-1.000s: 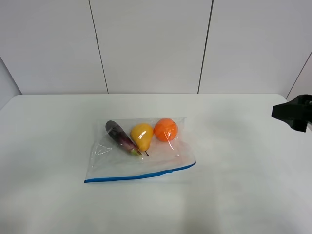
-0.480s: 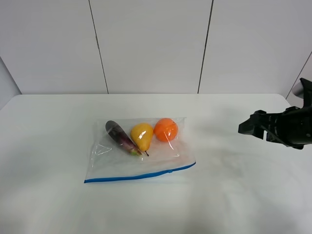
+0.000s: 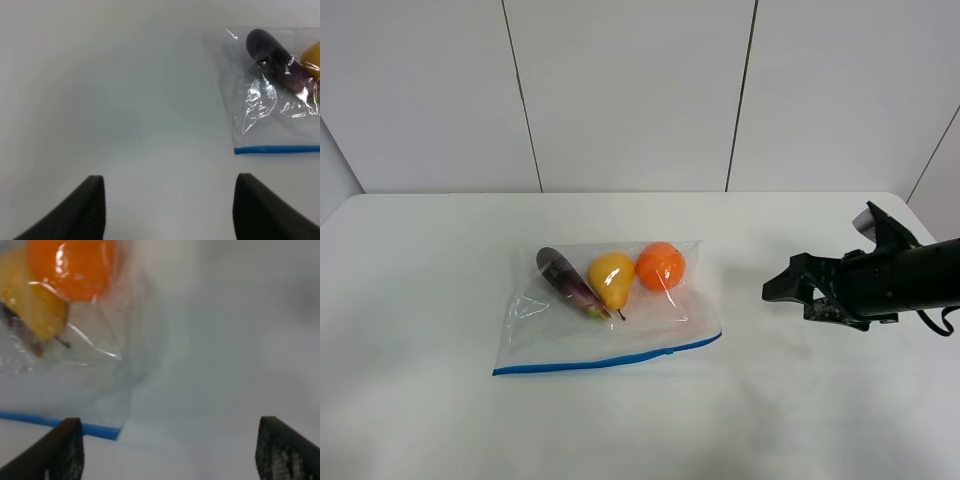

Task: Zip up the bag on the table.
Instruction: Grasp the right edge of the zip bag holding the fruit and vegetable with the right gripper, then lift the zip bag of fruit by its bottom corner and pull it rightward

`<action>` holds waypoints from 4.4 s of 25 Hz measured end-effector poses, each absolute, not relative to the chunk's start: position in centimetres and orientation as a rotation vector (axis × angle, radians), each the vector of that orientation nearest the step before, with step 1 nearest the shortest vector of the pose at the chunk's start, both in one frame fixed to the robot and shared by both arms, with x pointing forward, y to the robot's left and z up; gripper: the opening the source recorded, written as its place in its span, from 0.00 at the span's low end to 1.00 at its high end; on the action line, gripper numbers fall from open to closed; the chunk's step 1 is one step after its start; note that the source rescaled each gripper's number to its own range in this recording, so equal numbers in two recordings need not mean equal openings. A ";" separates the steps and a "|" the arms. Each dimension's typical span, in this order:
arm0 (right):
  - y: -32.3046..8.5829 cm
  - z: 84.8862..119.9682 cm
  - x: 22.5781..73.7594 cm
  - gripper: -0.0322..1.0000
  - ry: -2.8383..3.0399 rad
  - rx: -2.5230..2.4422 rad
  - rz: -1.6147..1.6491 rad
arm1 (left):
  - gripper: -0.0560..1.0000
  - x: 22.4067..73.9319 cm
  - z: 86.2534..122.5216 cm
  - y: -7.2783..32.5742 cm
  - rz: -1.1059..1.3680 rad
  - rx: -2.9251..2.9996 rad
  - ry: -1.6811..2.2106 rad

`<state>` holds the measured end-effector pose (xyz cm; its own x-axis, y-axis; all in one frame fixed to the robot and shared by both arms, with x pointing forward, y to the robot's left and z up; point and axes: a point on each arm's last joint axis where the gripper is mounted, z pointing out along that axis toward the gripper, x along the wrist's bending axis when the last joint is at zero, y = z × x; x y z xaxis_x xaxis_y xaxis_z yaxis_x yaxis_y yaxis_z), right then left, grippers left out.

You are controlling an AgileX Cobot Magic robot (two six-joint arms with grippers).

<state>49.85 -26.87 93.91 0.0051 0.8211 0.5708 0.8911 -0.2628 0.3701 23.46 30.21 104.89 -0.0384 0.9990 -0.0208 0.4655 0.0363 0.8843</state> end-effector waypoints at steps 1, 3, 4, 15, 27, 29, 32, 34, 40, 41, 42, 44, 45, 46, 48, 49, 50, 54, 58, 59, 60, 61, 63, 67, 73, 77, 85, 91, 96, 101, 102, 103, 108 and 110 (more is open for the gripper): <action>-26.7 93.7 50.1 0.87 -1.831 -2.135 -1.113 | 0.84 23.5 104.9 30.2 0.941 1.517 1.597; -26.0 93.2 50.9 0.87 -1.816 -2.099 -1.112 | 0.84 23.5 104.9 30.2 0.941 1.517 1.597; -25.5 92.9 51.2 0.87 -1.816 -2.082 -1.109 | 0.84 23.5 104.9 30.2 0.941 1.517 1.597; -18.7 90.2 54.2 0.87 -1.849 -1.950 -1.040 | 0.84 23.5 104.9 30.2 0.941 1.517 1.597; -19.3 88.8 53.9 0.87 -1.907 -2.000 -0.897 | 0.84 23.5 104.9 30.2 0.942 1.518 1.597; -19.4 88.8 53.9 0.87 -1.914 -2.008 -0.888 | 0.84 23.5 104.9 30.2 0.942 1.518 1.597; -19.5 88.7 53.9 0.87 -1.913 -2.018 -0.882 | 0.84 23.5 104.9 30.2 0.943 1.518 1.596; -19.4 88.7 53.9 0.87 -1.907 -2.014 -0.880 | 0.84 23.5 104.9 30.2 0.943 1.519 1.596; -17.4 88.8 53.1 0.87 -1.944 -1.949 -0.866 | 0.84 23.5 104.9 30.2 0.946 1.521 1.596; -16.9 88.8 52.9 0.87 -1.960 -1.934 -0.862 | 0.84 23.5 104.9 30.2 0.946 1.521 1.596; -16.6 88.7 52.8 0.87 -1.972 -1.929 -0.860 | 0.84 23.5 104.9 30.2 0.946 1.521 1.596; -16.2 88.7 52.7 0.87 -1.989 -1.927 -0.857 | 0.84 23.5 104.9 30.2 0.946 1.521 1.596; -16.2 88.7 52.7 0.86 -1.985 -1.935 -0.856 | 0.84 23.5 104.9 30.2 0.946 1.521 1.596; -16.3 88.7 52.7 0.85 -1.984 -1.948 -0.856 | 0.84 23.5 104.9 30.2 0.946 1.521 1.596; -16.4 88.6 52.8 0.80 -1.985 -1.966 -0.856 | 0.84 23.5 104.9 30.2 0.946 1.521 1.596; -16.4 88.6 52.8 0.77 -1.989 -1.966 -0.855 | 0.84 23.5 104.9 30.2 0.946 1.521 1.596; -16.4 88.6 52.8 0.73 -1.989 -1.967 -0.855 | 0.84 23.5 104.9 30.2 0.946 1.521 1.596; -16.4 88.6 52.9 0.55 -1.996 -1.969 -0.853 | 0.84 23.5 104.9 30.2 0.946 1.521 1.596; -16.4 88.6 52.9 0.36 -1.995 -1.970 -0.852 | 0.84 23.5 104.9 30.2 0.946 1.521 1.596; -16.4 88.6 52.9 0.31 -1.995 -1.970 -0.852 | 0.84 23.5 104.9 30.2 0.946 1.521 1.596; -16.4 88.6 52.9 0.26 -1.995 -1.970 -0.852 | 0.84 23.5 104.9 30.2 0.947 1.521 1.595; -16.4 88.6 52.9 0.21 -1.995 -1.970 -0.852 | 0.84 23.5 104.9 30.2 0.947 1.521 1.595; -16.4 88.6 52.9 0.08 -1.995 -1.970 -0.852 | 0.84 23.5 104.9 30.2 0.947 1.521 1.595; -16.5 88.6 52.9 0.03 -2.014 -1.966 -0.856 | 0.84 23.5 104.9 30.2 0.947 1.521 1.595; -16.5 88.6 52.9 0.03 -2.017 -1.965 -0.856 | 0.84 23.5 104.9 30.2 0.947 1.521 1.595; -16.1 89.2 53.4 0.03 -2.033 -1.914 -0.884 | 0.84 23.5 104.9 30.2 0.947 1.521 1.595; -14.6 91.7 55.3 0.03 -2.028 -1.790 -1.004 | 0.84 23.5 104.9 30.2 0.948 1.523 1.594; -13.9 93.7 56.6 0.03 -2.025 -1.729 -1.092 | 0.84 23.5 104.9 30.2 0.949 1.526 1.592; -13.9 95.8 56.7 0.03 -2.041 -1.706 -1.172 | 0.84 23.5 104.9 30.2 0.949 1.526 1.592; -13.9 97.7 56.6 0.03 -2.064 -1.681 -1.239 | 0.84 23.5 104.9 30.2 0.949 1.526 1.592; -13.9 97.9 56.7 0.03 -2.066 -1.678 -1.248 | 0.84 23.5 104.9 30.2 0.949 1.526 1.592; -13.9 98.2 56.7 0.03 -2.072 -1.674 -1.261 | 0.84 23.5 104.9 30.2 0.949 1.526 1.592; -13.9 98.4 56.8 0.03 -2.092 -1.673 -1.253 | 0.84 23.5 104.9 30.2 0.951 1.527 1.592; -14.0 98.4 56.7 0.03 -2.110 -1.668 -1.242 | 0.84 23.5 104.9 30.2 0.951 1.527 1.592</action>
<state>56.72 -13.98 98.37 -0.3548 0.7211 0.5951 0.8704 0.0223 0.4919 23.46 30.24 104.89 -0.0360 0.9993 -0.0089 0.4659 0.0247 0.8845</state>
